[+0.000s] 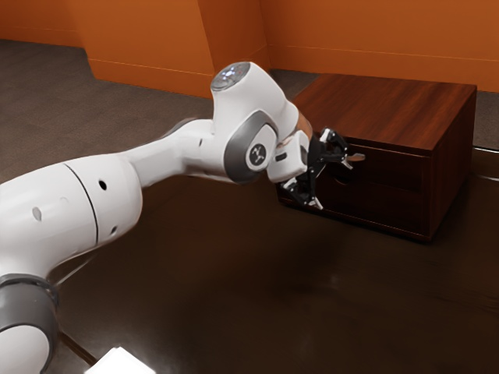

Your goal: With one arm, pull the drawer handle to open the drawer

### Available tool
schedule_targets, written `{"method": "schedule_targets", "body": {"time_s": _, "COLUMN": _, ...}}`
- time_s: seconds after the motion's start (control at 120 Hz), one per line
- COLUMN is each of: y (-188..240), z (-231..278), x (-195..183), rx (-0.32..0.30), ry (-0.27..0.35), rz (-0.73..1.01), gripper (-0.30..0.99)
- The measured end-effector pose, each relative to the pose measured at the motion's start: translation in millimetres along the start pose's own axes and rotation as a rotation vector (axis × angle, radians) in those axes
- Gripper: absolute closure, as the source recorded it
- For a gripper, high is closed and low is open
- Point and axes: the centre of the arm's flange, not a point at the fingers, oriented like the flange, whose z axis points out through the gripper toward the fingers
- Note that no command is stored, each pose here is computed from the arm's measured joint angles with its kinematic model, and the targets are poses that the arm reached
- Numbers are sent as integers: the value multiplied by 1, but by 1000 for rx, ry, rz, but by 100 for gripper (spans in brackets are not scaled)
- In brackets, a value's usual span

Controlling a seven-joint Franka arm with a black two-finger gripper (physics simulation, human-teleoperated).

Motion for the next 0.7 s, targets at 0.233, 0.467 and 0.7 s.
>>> {"method": "schedule_targets", "body": {"time_s": 0.233, "y": 2, "z": -31, "x": 22, "rx": 5, "ry": -80, "rz": 54, "gripper": 39}}
{"method": "schedule_targets", "body": {"time_s": 0.467, "y": 43, "z": -79, "x": 45, "rx": -31, "ry": -83, "rz": 63, "gripper": 61}}
{"method": "schedule_targets", "body": {"time_s": 0.7, "y": 106, "z": -273, "x": 81, "rx": 157, "ry": -34, "rz": 78, "gripper": 34}}
